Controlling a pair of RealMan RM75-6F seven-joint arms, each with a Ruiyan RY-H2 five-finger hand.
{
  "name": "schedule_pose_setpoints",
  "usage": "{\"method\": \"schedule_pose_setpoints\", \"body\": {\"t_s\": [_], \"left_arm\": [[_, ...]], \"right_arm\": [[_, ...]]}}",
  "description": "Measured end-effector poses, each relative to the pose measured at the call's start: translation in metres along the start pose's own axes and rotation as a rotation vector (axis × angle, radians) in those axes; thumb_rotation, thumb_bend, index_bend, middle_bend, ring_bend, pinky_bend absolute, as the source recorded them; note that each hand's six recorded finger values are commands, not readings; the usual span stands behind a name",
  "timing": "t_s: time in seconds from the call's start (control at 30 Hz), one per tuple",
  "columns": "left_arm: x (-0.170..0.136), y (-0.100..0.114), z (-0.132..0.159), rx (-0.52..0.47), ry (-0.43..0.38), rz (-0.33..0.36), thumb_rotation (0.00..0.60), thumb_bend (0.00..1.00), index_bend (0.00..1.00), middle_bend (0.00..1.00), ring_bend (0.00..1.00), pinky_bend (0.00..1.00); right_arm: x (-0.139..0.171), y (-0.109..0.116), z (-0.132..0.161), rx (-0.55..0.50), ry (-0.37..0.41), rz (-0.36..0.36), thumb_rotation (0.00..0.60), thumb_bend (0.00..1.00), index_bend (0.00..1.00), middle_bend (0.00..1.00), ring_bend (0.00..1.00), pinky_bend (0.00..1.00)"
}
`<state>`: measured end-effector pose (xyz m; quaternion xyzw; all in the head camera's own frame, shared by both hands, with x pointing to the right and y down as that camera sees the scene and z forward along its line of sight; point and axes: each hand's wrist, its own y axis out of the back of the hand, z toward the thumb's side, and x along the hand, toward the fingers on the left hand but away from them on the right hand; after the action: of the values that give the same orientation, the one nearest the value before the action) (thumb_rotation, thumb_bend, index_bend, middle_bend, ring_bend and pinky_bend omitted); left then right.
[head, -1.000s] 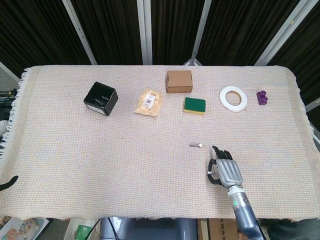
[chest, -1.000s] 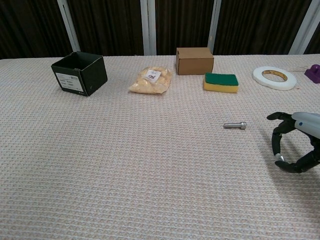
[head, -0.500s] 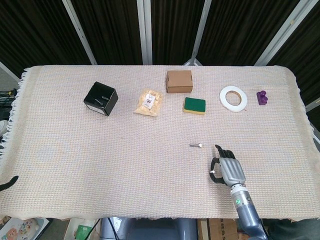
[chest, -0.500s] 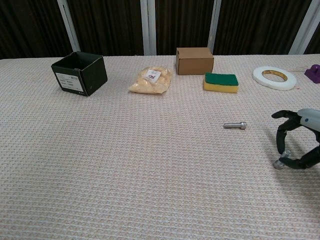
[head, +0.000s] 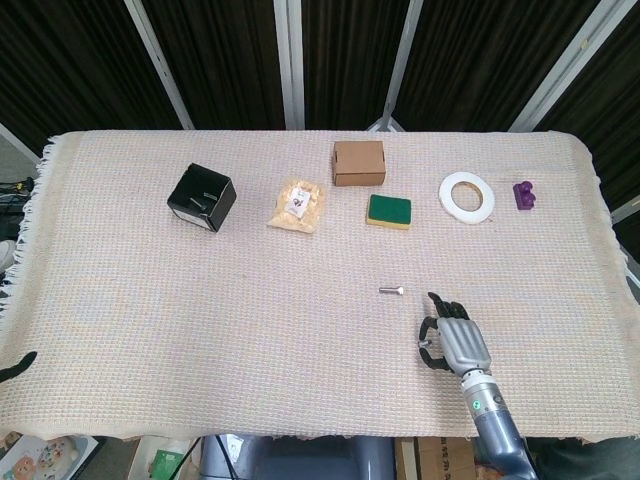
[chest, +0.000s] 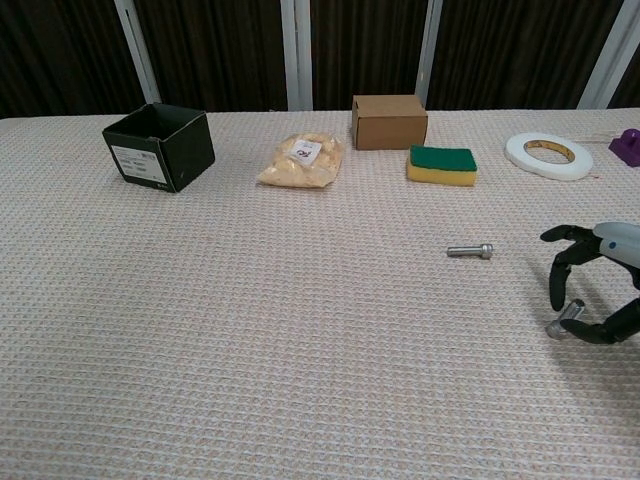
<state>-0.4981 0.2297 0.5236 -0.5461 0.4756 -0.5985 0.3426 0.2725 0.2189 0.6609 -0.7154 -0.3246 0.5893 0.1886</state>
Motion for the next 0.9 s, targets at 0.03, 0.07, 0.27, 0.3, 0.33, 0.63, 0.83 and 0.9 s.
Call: {"method": "schedule_pose_setpoints", "body": {"t_s": [0.03,0.07,0.27,0.3,0.33,0.63,0.83,0.9], "left_arm": [[0.000,0.000,0.000,0.000,0.000,0.000,0.600,0.12,0.05,0.04,0.00,0.15],[0.000,0.000,0.000,0.000,0.000,0.000,0.600,0.12,0.05,0.04,0.00,0.15],[0.000,0.000,0.000,0.000,0.001,0.000,0.600,0.12,0.05,0.04,0.00,0.15],[0.000,0.000,0.000,0.000,0.000,0.001,0.600,0.12,0.05,0.04,0.00,0.15],[0.000,0.000,0.000,0.000,0.000,0.000,0.600,0.12,0.05,0.04,0.00,0.15],[0.000,0.002,-0.002,-0.008,0.006,0.006,0.600,0.12,0.05,0.04,0.00,0.15],[0.001,0.001,-0.001,-0.005,0.000,-0.001,0.600,0.12,0.05,0.04,0.00,0.15],[0.001,0.001,-0.001,-0.006,0.002,0.000,0.600,0.12,0.05,0.04,0.00,0.15]], "right_arm": [[0.000,0.000,0.000,0.000,0.000,-0.001,0.600,0.37,0.49,0.05,0.10,0.09],[0.000,0.000,0.000,0.000,0.000,-0.002,0.600,0.37,0.48,0.05,0.10,0.09],[-0.001,0.001,-0.001,-0.005,-0.005,-0.006,0.600,0.37,0.47,0.05,0.10,0.09],[-0.001,0.001,-0.001,-0.006,-0.005,-0.006,0.600,0.37,0.46,0.05,0.09,0.09],[0.000,0.001,0.000,-0.007,-0.005,-0.005,0.600,0.37,0.44,0.05,0.09,0.08],[0.005,0.009,0.011,0.030,0.024,-0.016,0.600,0.26,0.30,0.05,0.05,0.04],[0.008,0.023,0.032,0.093,0.045,-0.059,0.600,0.24,0.24,0.03,0.04,0.02],[0.005,0.027,0.039,0.113,0.038,-0.071,0.600,0.24,0.23,0.03,0.04,0.02]]}}
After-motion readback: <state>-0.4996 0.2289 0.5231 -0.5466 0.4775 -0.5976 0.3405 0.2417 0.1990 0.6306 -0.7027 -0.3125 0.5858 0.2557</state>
